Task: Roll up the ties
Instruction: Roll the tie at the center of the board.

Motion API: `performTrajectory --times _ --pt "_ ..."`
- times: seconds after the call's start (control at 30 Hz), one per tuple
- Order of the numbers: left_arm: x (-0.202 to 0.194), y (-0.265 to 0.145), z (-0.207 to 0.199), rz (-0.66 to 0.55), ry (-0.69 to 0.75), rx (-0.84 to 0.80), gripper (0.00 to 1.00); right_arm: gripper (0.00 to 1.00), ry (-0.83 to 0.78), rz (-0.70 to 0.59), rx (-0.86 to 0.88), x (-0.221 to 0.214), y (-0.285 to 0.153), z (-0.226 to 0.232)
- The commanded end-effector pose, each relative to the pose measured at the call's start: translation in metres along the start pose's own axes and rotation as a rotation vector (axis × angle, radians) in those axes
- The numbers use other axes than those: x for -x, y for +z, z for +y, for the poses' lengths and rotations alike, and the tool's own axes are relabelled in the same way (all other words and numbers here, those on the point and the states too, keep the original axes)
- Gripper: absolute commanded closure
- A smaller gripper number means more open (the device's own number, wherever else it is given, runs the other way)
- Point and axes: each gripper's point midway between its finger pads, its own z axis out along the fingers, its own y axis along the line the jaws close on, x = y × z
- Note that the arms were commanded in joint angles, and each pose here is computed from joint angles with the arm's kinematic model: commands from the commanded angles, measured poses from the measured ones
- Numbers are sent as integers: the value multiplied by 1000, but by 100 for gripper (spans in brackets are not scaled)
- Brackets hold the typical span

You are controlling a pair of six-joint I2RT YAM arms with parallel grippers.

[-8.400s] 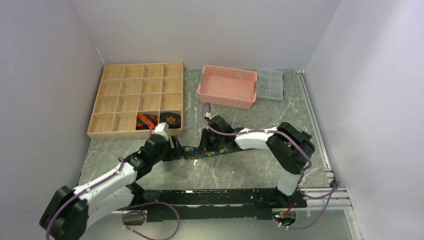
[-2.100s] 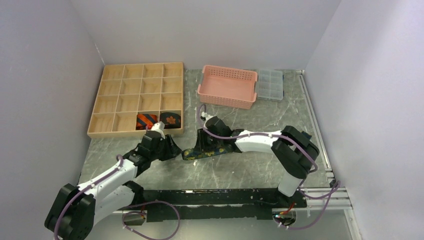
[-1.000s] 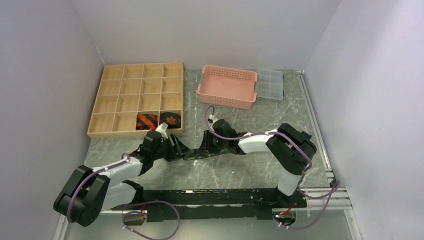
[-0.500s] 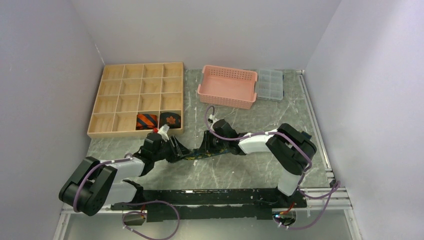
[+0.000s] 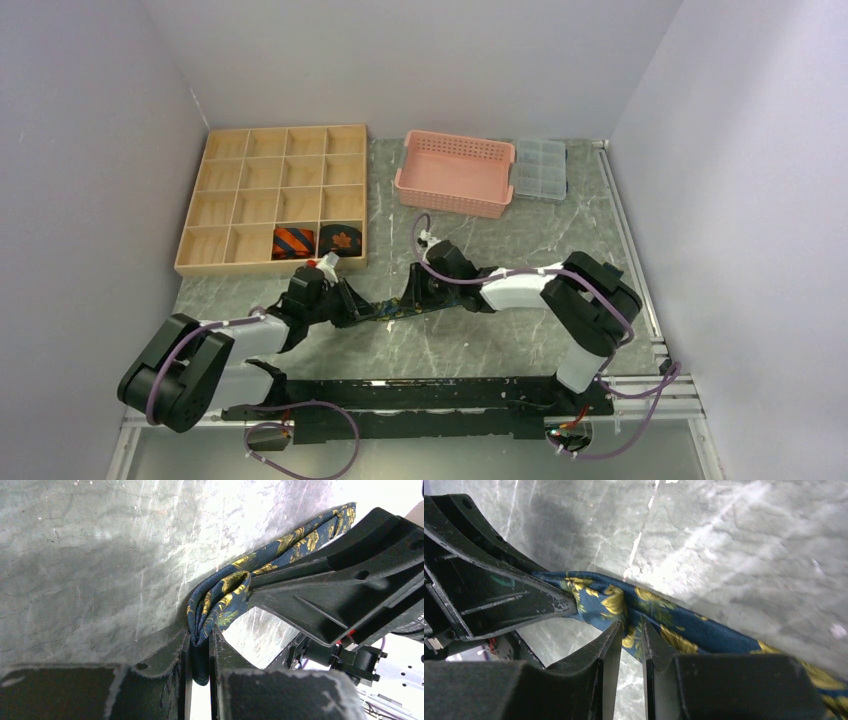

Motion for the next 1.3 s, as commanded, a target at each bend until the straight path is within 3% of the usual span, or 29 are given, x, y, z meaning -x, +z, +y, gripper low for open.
performTrajectory --times 0.0,0.13,0.6,0.93,1.27 --pt "3 -2 -6 9 30 3 94 74 -54 -40 -65 8 -22 -1" --pt "5 -5 -8 17 52 22 97 75 -123 -42 -41 14 -24 25" --pt "7 -23 -2 63 145 217 97 81 -120 84 -76 -16 14 3" --pt "7 -48 11 137 263 577 97 85 -123 136 -21 -28 40 20" --pt "23 -96 24 70 255 839 97 86 -74 124 63 -28 66 52"
